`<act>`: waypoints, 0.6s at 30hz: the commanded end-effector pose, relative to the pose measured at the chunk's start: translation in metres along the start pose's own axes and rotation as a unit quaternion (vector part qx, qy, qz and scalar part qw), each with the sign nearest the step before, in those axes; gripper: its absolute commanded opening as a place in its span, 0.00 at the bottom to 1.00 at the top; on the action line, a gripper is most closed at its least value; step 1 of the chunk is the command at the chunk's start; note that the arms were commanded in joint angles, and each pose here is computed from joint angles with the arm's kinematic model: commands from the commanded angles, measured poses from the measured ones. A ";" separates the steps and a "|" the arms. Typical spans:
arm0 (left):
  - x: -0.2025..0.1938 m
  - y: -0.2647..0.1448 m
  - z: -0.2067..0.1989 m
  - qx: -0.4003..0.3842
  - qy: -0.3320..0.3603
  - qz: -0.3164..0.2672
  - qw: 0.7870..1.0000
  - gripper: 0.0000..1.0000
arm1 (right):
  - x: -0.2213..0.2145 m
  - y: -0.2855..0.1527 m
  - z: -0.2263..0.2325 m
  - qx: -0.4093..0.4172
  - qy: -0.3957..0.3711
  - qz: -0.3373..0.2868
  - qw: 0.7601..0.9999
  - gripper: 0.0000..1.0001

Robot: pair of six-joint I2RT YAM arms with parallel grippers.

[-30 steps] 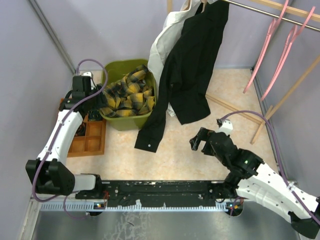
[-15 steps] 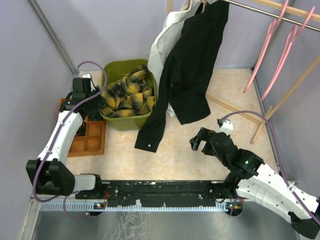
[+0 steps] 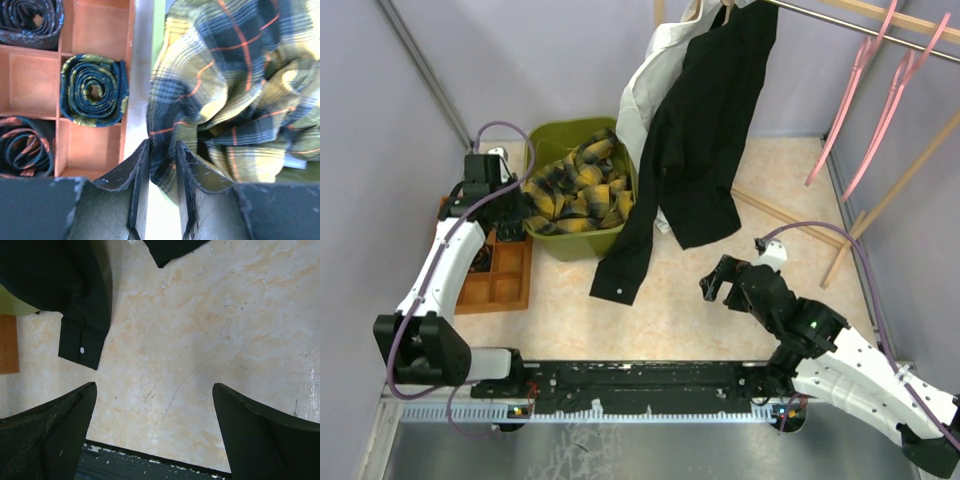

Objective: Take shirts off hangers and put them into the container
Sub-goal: Adjust the shirt in the bin.

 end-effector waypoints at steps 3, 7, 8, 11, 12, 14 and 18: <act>0.025 -0.011 -0.019 -0.060 0.004 -0.029 0.998 0.39 | 0.010 -0.002 0.008 0.013 0.018 -0.023 0.999 0.99; 0.021 -0.007 -0.019 -0.064 0.009 -0.019 0.998 0.38 | 0.010 -0.002 0.007 0.011 0.017 -0.023 1.000 0.99; 0.020 -0.005 -0.020 -0.066 0.010 -0.014 0.998 0.35 | 0.010 -0.002 0.007 0.011 0.016 -0.023 1.000 0.99; 0.015 0.001 -0.027 -0.102 0.017 0.007 0.995 0.20 | 0.009 -0.002 0.006 0.010 0.017 -0.021 1.000 0.99; 0.011 0.005 -0.031 -0.120 0.018 0.020 0.992 0.18 | 0.008 -0.001 0.006 0.010 0.017 -0.021 1.000 0.99; 0.004 0.015 -0.036 -0.142 0.018 0.052 0.988 0.12 | 0.009 -0.001 0.007 0.012 0.018 -0.021 1.000 0.99; -0.015 0.046 -0.035 -0.105 0.020 0.117 0.987 0.04 | 0.010 -0.001 0.008 0.013 0.017 -0.022 1.000 0.99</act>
Point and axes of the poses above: each gripper's point midway between its finger pads, its own y axis out along the fingers, its own z axis along the line the jaws close on, x = y × z, the point moved 7 cm from there along -y, back along the fingers, and after that the axes turned 6 degrees about -y, right-handed, at the moved point
